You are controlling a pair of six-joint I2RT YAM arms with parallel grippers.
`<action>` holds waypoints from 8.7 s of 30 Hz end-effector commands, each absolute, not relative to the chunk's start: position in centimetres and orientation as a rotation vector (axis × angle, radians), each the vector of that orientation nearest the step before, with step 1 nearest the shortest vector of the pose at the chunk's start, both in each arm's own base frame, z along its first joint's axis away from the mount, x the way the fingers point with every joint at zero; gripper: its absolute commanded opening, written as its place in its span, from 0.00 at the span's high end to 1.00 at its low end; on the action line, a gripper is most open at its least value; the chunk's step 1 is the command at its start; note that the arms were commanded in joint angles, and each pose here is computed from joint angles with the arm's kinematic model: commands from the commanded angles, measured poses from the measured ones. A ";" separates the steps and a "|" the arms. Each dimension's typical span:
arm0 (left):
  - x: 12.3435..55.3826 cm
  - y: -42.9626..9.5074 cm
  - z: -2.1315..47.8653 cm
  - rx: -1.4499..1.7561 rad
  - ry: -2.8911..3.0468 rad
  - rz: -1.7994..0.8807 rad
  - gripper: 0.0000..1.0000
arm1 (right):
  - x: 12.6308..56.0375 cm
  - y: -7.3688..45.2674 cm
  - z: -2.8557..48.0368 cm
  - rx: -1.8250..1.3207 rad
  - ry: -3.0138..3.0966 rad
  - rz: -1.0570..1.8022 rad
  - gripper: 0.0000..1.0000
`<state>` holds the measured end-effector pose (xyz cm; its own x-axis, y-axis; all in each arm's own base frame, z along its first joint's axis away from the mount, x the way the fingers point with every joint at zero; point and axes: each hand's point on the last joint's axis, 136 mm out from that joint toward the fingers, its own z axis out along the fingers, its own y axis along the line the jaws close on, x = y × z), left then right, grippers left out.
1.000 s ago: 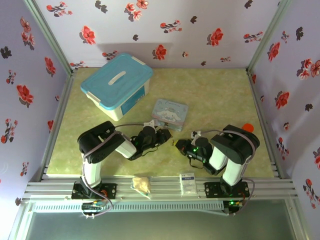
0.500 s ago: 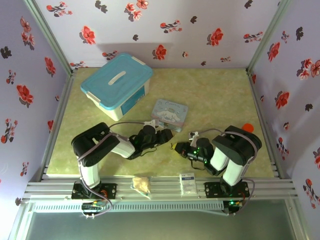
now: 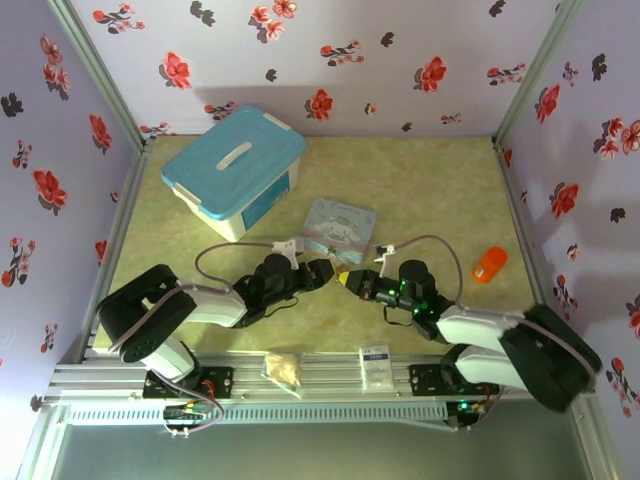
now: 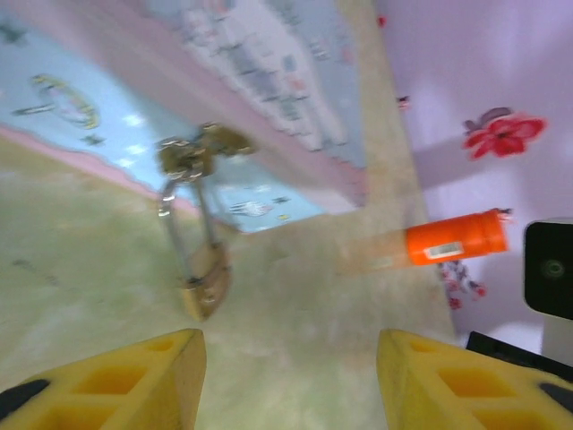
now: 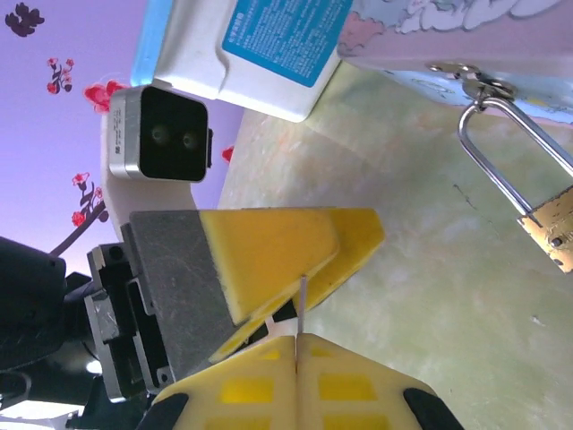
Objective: Unlock a padlock with a key
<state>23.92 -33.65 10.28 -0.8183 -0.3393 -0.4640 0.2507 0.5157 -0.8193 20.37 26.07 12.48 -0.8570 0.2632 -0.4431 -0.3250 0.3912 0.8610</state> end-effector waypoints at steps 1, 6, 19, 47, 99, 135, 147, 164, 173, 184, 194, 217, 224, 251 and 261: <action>23.0 -34.8 14.6 0.025 2.036 -1.423 0.47 | 19.4 25.5 12.7 -0.141 2.204 1.412 1.00; 23.1 -33.4 17.5 -0.037 1.934 -1.442 0.44 | 18.8 25.2 14.7 -0.138 2.158 1.454 1.00; 21.8 -36.1 18.3 0.028 1.922 -1.586 0.43 | 18.8 26.1 17.8 -0.161 2.036 1.575 1.00; 21.9 -36.2 19.7 -0.005 1.843 -1.629 1.00 | 20.8 24.0 19.0 -0.023 1.897 1.497 0.01; 24.7 -35.0 32.2 -0.059 1.491 -1.658 1.00 | 20.2 27.6 30.5 -0.248 1.381 1.788 0.83; 26.0 -32.3 12.0 -0.004 2.230 -0.974 0.42 | 23.3 20.7 15.0 0.079 2.142 1.212 1.00; 27.0 -35.3 4.7 0.059 2.367 -0.765 0.36 | 22.7 20.1 14.7 0.080 2.129 1.201 1.00; 27.1 -39.3 1.1 0.091 2.436 -0.810 0.57 | 22.7 19.5 13.0 0.115 2.148 1.167 1.00; 26.8 -39.4 2.1 0.095 2.415 -0.855 0.85 | 22.5 18.5 10.0 0.211 2.215 1.168 1.00; 26.3 -40.1 6.5 -0.048 2.296 -1.172 0.87 | 21.1 19.7 9.8 0.182 2.186 1.387 1.00; 26.4 -39.6 9.0 -0.207 2.189 -1.380 0.90 | 21.3 21.5 8.3 0.164 2.257 1.497 1.00; 26.7 -38.8 11.9 -0.286 2.082 -1.513 0.94 | 22.9 23.1 9.3 0.103 2.181 1.582 1.00; 26.6 -38.7 13.4 -0.276 2.036 -1.549 0.96 | 23.1 23.4 8.7 0.119 2.196 1.601 1.00; 25.6 -38.6 11.4 -0.223 2.123 -1.489 1.00 | 25.2 23.4 10.3 0.171 2.074 1.728 1.00; 25.0 -40.1 11.5 -0.217 2.118 -1.553 1.00 | 25.9 23.5 10.1 0.187 2.069 1.702 1.00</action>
<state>26.91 -37.62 9.89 -0.8229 -0.4839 -0.2977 0.1010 0.3909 -0.9149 23.75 23.18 8.03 -0.9253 0.3358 -0.1763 -0.0920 0.2524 0.9632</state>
